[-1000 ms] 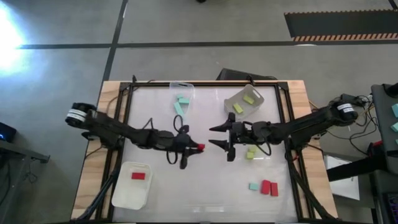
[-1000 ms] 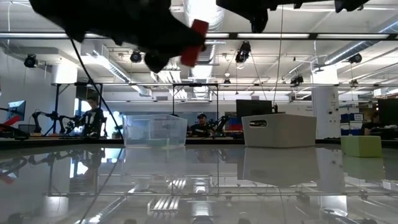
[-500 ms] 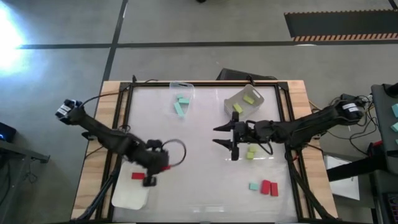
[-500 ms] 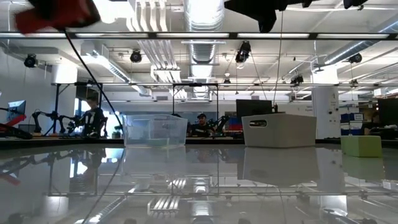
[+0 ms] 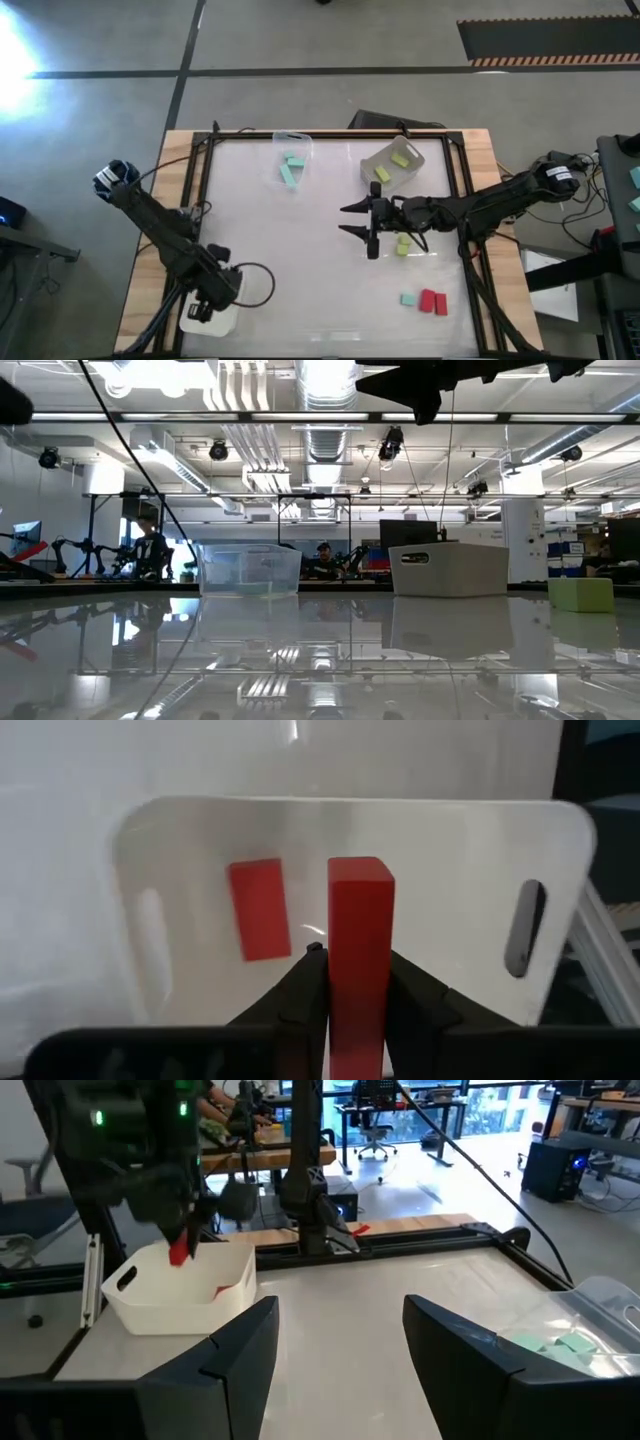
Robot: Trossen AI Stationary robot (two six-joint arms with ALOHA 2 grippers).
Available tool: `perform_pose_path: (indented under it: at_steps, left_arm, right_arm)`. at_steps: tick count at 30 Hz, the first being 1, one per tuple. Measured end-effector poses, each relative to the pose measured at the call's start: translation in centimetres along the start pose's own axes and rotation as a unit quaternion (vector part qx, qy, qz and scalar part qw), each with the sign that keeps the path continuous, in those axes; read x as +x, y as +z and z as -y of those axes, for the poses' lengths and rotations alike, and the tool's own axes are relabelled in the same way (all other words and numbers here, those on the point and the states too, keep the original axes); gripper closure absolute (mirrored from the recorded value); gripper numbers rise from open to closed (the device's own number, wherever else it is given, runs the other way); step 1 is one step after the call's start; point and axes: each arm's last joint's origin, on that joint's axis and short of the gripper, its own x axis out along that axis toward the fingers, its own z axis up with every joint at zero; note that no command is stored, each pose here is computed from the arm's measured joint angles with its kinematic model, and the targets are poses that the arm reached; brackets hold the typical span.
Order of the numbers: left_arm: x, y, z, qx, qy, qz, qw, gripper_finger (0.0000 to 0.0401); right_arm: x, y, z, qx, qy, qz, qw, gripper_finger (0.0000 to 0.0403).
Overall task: Sort & place blocks by color
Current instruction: Put the red block into the white bin, then put the green block into the gray bin
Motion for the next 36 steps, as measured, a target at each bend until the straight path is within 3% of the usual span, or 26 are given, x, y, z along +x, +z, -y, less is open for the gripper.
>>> perform_pose_path:
  at_steps: [6,20,30,36]
  left_arm:
    - [3.6,0.2,0.7,0.024,-0.023,-0.001,0.999,0.0348]
    - [7.9,0.9,0.5,0.022,0.029,-0.058,0.998,0.0322]
    - [6.7,0.8,0.7,0.026,0.016,-0.043,0.999,0.0321]
    - [4.4,0.9,0.9,0.030,-0.011,-0.007,0.999,0.0322]
  right_arm:
    - [0.0,-0.1,0.0,0.001,0.000,-0.001,1.000,0.0197]
    - [0.0,-0.1,0.0,0.008,0.001,-0.003,1.000,0.0197]
    - [0.0,-0.4,0.0,0.047,-0.001,-0.017,0.999,0.0197]
    - [-0.2,-1.8,0.3,0.118,-0.028,-0.114,0.986,0.0197]
